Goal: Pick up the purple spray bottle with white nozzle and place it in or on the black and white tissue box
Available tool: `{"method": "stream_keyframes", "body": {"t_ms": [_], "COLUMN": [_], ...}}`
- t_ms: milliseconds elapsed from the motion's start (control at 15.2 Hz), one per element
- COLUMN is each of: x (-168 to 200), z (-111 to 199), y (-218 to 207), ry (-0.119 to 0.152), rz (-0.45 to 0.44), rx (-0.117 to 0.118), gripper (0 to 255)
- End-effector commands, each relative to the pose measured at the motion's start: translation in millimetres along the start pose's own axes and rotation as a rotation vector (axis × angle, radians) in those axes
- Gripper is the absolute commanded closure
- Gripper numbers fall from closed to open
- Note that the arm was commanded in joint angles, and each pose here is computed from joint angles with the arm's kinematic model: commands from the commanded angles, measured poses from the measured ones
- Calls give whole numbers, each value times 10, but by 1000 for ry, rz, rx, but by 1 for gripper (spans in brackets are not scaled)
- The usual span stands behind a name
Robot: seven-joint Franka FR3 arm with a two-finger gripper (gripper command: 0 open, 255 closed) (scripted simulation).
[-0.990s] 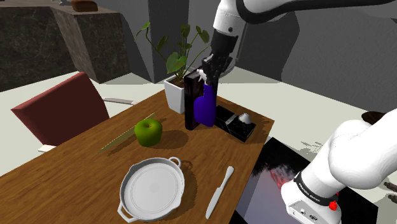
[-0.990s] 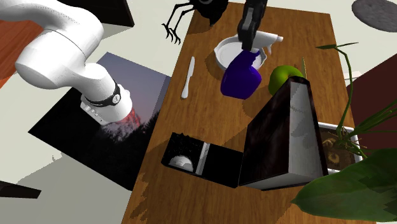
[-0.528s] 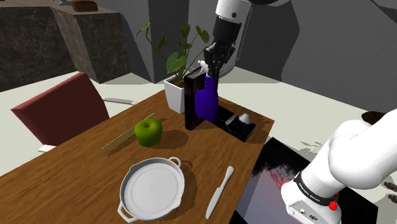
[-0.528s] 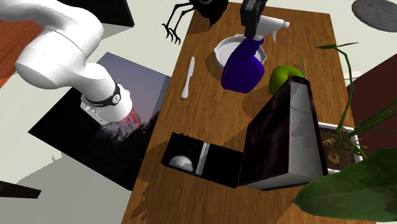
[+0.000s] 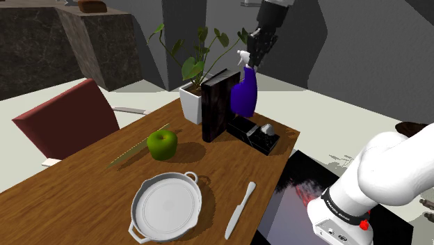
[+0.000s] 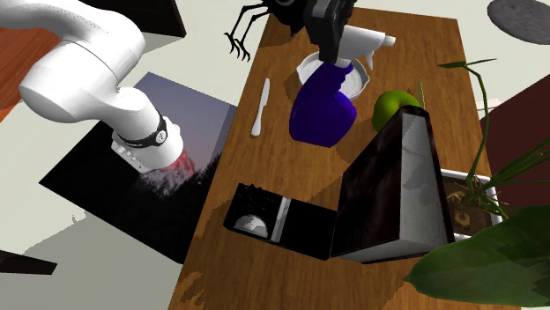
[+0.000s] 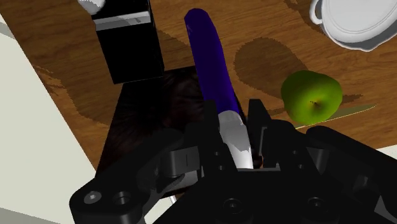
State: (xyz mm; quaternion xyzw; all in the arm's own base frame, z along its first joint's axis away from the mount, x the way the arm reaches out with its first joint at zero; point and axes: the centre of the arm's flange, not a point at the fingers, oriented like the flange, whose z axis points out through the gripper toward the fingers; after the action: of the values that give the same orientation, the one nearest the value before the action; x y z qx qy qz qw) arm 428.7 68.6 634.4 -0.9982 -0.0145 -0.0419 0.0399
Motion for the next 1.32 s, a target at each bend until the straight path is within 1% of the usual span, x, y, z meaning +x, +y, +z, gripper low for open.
{"method": "stream_keyframes", "body": {"t_ms": [0,594,1254], "x": [-15,-108,-152], "z": [-117,-723,-198], "y": [243,1313,1354], "ry": [0,0,0], "rz": [-1,-1,-1], "rx": [0,0,0], "gripper": [255,255,255]}}
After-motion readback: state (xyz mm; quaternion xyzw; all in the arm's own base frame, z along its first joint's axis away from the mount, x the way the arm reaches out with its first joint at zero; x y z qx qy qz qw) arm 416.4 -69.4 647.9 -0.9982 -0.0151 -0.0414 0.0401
